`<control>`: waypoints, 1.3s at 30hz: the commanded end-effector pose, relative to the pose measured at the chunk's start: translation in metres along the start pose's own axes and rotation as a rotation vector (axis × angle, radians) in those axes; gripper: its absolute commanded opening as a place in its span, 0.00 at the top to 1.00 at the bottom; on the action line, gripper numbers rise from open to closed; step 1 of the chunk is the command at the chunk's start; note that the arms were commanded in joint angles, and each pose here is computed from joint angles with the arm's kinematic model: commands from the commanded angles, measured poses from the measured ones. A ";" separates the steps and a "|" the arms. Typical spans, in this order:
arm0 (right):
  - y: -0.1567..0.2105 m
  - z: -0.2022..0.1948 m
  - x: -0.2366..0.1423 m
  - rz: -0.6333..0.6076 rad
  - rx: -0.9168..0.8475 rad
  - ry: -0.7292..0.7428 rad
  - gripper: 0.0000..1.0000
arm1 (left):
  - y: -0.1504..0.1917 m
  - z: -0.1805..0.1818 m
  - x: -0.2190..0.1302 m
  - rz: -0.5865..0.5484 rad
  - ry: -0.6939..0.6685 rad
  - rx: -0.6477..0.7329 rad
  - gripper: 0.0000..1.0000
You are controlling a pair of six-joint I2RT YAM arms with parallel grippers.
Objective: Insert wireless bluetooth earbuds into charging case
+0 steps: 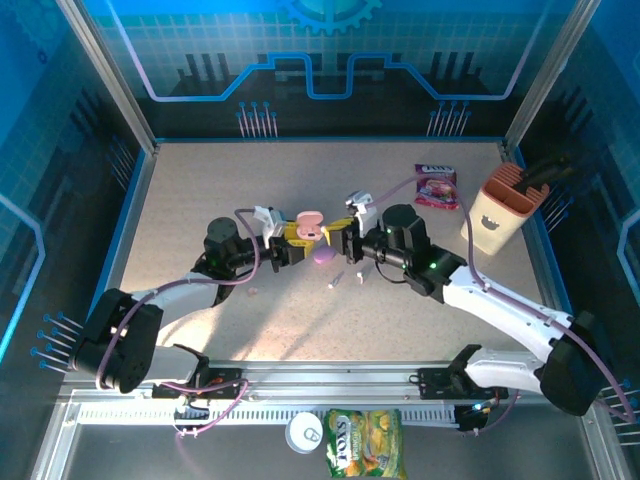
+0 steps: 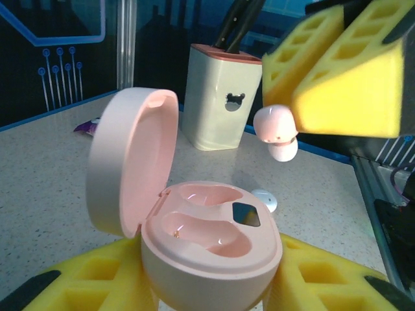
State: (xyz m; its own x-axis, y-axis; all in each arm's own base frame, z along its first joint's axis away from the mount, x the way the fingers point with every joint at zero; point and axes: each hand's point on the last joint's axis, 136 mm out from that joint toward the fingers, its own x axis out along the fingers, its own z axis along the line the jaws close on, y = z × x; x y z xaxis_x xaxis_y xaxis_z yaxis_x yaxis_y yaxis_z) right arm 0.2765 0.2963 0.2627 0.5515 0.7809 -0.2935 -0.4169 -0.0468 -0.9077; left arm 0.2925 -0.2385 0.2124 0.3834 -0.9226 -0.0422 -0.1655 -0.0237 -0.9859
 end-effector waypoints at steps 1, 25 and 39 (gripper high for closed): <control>-0.030 0.021 0.004 -0.077 -0.055 -0.078 0.84 | -0.002 -0.014 0.000 -0.019 0.062 0.042 0.60; 0.001 0.006 0.021 0.002 -0.037 -0.042 0.83 | -0.018 -0.015 -0.002 -0.064 0.050 0.031 0.61; 0.014 0.001 0.023 0.032 -0.037 -0.028 0.80 | -0.026 -0.016 -0.003 -0.088 0.049 0.038 0.61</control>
State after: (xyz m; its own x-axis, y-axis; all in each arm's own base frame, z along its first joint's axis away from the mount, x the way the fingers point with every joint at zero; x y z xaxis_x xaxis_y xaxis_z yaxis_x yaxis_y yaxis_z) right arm 0.2859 0.3133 0.2484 0.5220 0.7946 -0.3100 -0.4162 -0.0800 -0.9057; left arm 0.2863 -0.2406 0.2235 0.3602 -0.9328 0.0062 -0.1494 -0.0642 -0.9867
